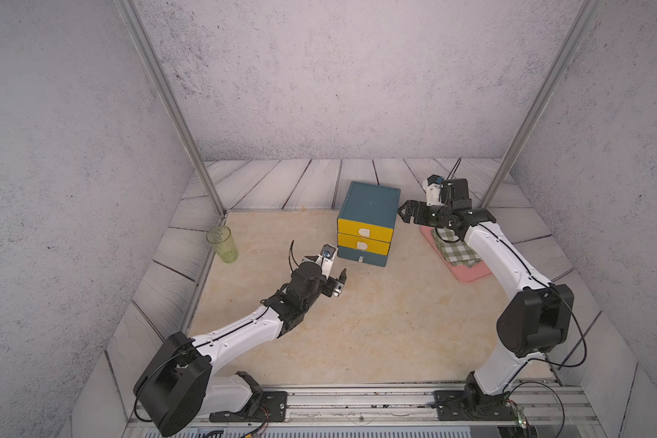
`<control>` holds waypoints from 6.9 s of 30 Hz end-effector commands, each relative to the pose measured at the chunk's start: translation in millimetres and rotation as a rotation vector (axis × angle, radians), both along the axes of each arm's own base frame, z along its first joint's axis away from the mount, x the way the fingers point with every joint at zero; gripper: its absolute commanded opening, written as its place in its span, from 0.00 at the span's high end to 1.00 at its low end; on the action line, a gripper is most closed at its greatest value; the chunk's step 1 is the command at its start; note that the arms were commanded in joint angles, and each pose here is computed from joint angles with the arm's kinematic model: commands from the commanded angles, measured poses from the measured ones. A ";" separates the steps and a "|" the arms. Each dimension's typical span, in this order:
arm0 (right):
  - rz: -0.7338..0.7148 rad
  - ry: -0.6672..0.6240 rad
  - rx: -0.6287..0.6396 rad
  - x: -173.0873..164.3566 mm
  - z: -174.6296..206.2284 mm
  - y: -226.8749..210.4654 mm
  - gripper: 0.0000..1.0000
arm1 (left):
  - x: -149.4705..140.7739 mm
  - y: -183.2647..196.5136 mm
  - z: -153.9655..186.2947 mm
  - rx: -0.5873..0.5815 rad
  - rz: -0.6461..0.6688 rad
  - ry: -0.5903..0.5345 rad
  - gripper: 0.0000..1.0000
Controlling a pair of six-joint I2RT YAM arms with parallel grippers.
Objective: Take the postcards out of the drawer
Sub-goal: Open the drawer in the storage box.
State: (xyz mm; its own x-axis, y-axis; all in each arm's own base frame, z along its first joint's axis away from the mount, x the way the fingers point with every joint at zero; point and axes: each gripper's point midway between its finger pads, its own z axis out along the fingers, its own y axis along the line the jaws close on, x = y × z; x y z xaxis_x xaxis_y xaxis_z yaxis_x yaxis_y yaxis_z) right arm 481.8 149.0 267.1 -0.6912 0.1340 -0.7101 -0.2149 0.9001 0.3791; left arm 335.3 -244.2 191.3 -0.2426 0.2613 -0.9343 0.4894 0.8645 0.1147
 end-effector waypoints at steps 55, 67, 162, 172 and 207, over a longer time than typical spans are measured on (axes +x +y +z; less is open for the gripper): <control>0.068 0.273 -0.014 13.6 -64.2 33.9 0.00 | 97.6 -90.6 30.3 -0.237 0.066 -0.257 0.09; 0.070 0.286 -0.013 12.8 -67.5 34.0 0.00 | 107.2 -93.5 25.6 -0.246 0.069 -0.259 0.11; 0.097 0.379 -0.009 0.7 -99.2 37.8 0.01 | 77.5 -74.5 17.2 -0.293 0.037 -0.240 0.69; 0.095 0.387 -0.003 3.2 -102.3 39.2 0.01 | 49.9 -62.1 19.3 -0.315 0.036 -0.233 0.70; 0.098 0.402 -0.005 3.0 -107.9 39.8 0.01 | -23.9 -18.2 2.1 -0.210 0.086 -0.128 0.71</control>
